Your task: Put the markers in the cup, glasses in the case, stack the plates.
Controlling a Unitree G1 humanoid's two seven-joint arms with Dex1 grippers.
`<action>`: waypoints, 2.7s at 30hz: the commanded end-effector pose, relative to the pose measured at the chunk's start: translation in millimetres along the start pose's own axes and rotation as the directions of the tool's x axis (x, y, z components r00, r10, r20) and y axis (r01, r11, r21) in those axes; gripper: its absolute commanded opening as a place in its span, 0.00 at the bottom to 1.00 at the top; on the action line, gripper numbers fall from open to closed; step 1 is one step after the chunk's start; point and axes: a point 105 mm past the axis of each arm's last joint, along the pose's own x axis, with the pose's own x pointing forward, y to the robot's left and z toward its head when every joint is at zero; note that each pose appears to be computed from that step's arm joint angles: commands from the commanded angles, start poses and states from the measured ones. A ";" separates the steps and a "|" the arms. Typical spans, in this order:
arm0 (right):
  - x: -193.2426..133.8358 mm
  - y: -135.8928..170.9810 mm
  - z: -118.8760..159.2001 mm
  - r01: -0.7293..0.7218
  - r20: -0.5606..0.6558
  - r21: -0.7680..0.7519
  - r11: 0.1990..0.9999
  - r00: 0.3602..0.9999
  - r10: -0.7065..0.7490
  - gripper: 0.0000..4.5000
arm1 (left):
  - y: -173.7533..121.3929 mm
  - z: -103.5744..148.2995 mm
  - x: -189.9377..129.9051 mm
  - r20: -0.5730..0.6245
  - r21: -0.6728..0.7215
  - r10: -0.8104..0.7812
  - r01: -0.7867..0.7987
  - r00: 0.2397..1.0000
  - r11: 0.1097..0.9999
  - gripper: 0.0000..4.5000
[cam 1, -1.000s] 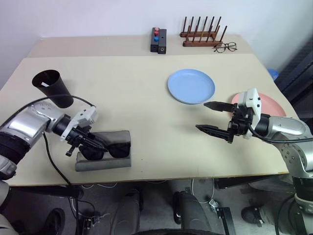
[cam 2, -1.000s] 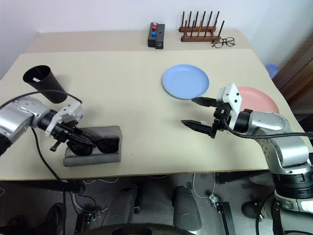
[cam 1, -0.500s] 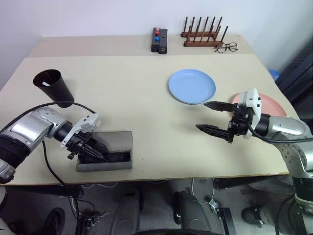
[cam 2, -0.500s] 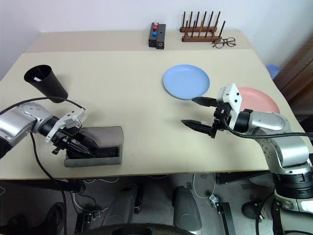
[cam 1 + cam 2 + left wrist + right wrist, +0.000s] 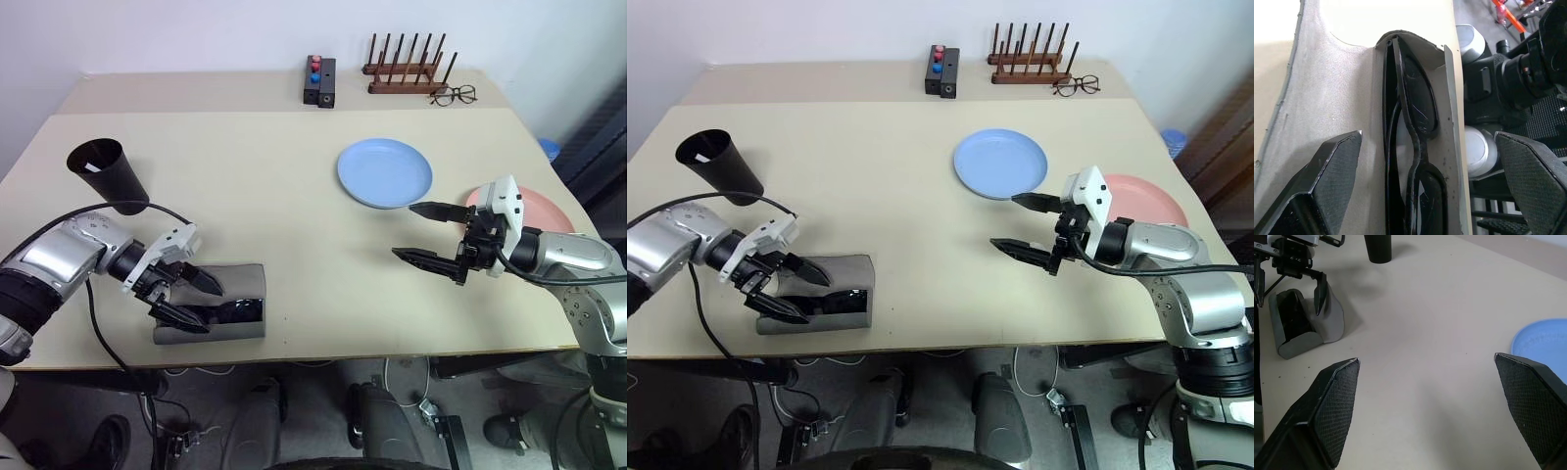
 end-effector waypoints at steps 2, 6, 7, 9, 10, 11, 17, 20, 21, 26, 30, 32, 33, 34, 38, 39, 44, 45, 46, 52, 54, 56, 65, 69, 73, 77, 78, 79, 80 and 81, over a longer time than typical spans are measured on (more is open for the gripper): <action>-1.7 -2.2 14.0 0.011 0.045 -0.046 0.999 0.999 -0.009 1.00 | 5.6 40.6 -25.1 0.095 0.120 0.077 -0.088 0.993 0.989 1.00; -0.3 -1.0 14.3 0.004 0.050 -0.043 0.999 0.999 -0.002 1.00 | 8.1 71.3 -47.2 0.201 0.130 0.126 -0.154 0.971 0.979 0.88; 0.5 0.2 14.2 -0.002 0.051 -0.042 0.999 0.999 0.004 1.00 | 8.0 78.2 -53.0 0.230 0.120 0.135 -0.166 0.964 0.979 0.82; 2.4 2.4 13.5 -0.013 0.050 -0.040 0.999 0.999 0.015 1.00 | 9.7 87.6 -63.6 0.264 0.106 0.165 -0.199 0.950 0.974 0.60; 3.1 3.0 13.2 -0.017 0.050 -0.041 0.999 0.999 0.019 1.00 | 12.8 90.6 -67.5 0.275 0.114 0.185 -0.223 0.943 0.968 0.47; 3.6 3.1 13.1 -0.017 0.050 -0.042 0.999 0.999 0.019 1.00 | 17.1 92.9 -70.4 0.286 0.127 0.206 -0.250 0.936 0.960 0.36; 5.0 2.3 13.6 -0.018 0.054 -0.042 0.999 0.998 0.020 1.00 | 52.2 73.0 -59.7 0.213 0.217 0.372 -0.415 0.903 0.884 0.00; 4.5 2.3 13.5 -0.017 0.051 -0.042 0.999 0.998 0.019 1.00 | 50.2 58.9 -47.3 0.171 0.220 0.333 -0.365 0.927 0.905 0.00; 4.1 2.2 13.5 -0.016 0.050 -0.043 0.999 0.999 0.018 1.00 | 48.9 53.8 -44.6 0.147 0.229 0.324 -0.351 0.935 0.908 0.00; 2.1 1.0 13.9 -0.009 0.046 -0.045 0.999 0.999 0.011 1.00 | 43.0 36.7 -38.1 0.083 0.220 0.285 -0.296 0.955 0.929 0.00; 2.1 0.7 14.0 -0.007 0.046 -0.046 0.999 0.999 0.009 1.00 | 37.4 35.7 -35.5 0.078 0.199 0.262 -0.273 0.962 0.941 0.00; 1.9 -0.1 14.1 -0.003 0.046 -0.047 0.999 0.999 0.005 1.00 | 32.5 34.0 -34.0 0.061 0.191 0.246 -0.253 0.967 0.949 0.00; 1.7 -0.6 14.2 -0.002 0.047 -0.048 0.999 0.999 0.004 1.00 | 29.9 32.6 -32.9 0.049 0.188 0.237 -0.242 0.970 0.952 0.00; 1.6 -0.9 14.2 0.000 0.047 -0.048 0.999 0.999 0.003 1.00 | 27.0 31.1 -31.5 0.038 0.184 0.225 -0.228 0.974 0.956 0.00; 2.2 -0.9 14.2 0.001 0.050 -0.050 0.999 0.999 0.001 1.00 | 16.8 26.6 -22.7 0.016 0.178 0.179 -0.179 0.984 0.968 0.00; 2.3 -0.8 14.3 0.002 0.051 -0.051 0.999 0.999 0.001 1.00 | 15.5 25.6 -21.5 0.011 0.180 0.175 -0.174 0.985 0.968 0.00; 2.4 -1.5 14.2 0.005 0.052 -0.053 0.999 0.999 -0.002 1.00 | 11.5 29.0 -20.1 0.025 0.179 0.161 -0.163 0.987 0.970 0.00; 2.3 -1.4 14.2 0.004 0.052 -0.053 0.999 0.999 -0.002 1.00 | 11.5 29.0 -20.0 0.024 0.180 0.162 -0.164 0.986 0.970 0.00; 2.3 -1.5 14.2 0.005 0.052 -0.053 0.999 0.999 -0.003 1.00 | 11.1 29.6 -19.6 0.031 0.178 0.159 -0.162 0.987 0.971 0.00; 2.2 -1.5 13.9 0.008 0.051 -0.053 0.999 0.999 -0.005 1.00 | 1.8 20.0 -9.7 0.003 0.168 0.114 -0.113 0.993 0.979 0.00; 2.1 -1.6 13.8 0.009 0.051 -0.053 0.999 0.999 -0.006 1.00 | -2.2 19.2 -7.1 0.003 0.167 0.100 -0.099 0.995 0.981 0.00; 2.1 -1.6 13.7 0.009 0.051 -0.054 0.999 0.999 -0.007 1.00 | -4.2 18.9 -6.1 0.003 0.167 0.095 -0.094 0.995 0.981 0.00; 2.8 -2.8 13.2 0.013 0.052 -0.056 0.998 0.999 -0.010 1.00 | -25.0 17.2 3.7 -0.018 0.157 0.035 -0.032 0.999 0.987 0.00; 2.9 -3.0 12.6 0.014 0.053 -0.055 0.998 0.999 -0.011 1.00 | -33.1 11.1 12.5 -0.022 0.140 0.001 0.002 1.000 0.990 0.00; 3.0 -2.6 12.6 0.015 0.053 -0.055 0.998 0.999 -0.013 1.00 | -29.0 20.8 9.0 0.028 0.158 0.032 -0.036 0.999 0.987 0.00; 2.4 -6.7 13.0 0.040 0.058 -0.057 0.998 0.998 -0.037 1.00 | -11.5 55.4 -12.8 0.188 0.168 0.129 -0.161 0.974 0.973 0.00; 1.9 -10.9 13.4 0.063 0.062 -0.058 0.996 0.996 -0.060 1.00 | -7.4 65.6 -21.0 0.240 0.168 0.156 -0.199 0.958 0.965 0.00; 1.5 -15.3 13.2 0.087 0.064 -0.062 0.994 0.994 -0.083 1.00 | -3.5 74.3 -28.4 0.285 0.170 0.182 -0.237 0.941 0.957 0.00; 1.3 -20.4 12.5 0.116 0.060 -0.076 0.990 0.992 -0.112 1.00 | 0.6 81.2 -34.5 0.320 0.190 0.211 -0.281 0.923 0.941 0.00; 1.6 -29.5 8.9 0.166 0.038 -0.096 0.981 0.986 -0.163 1.00 | 7.4 86.4 -40.2 0.347 0.209 0.258 -0.342 0.902 0.916 0.00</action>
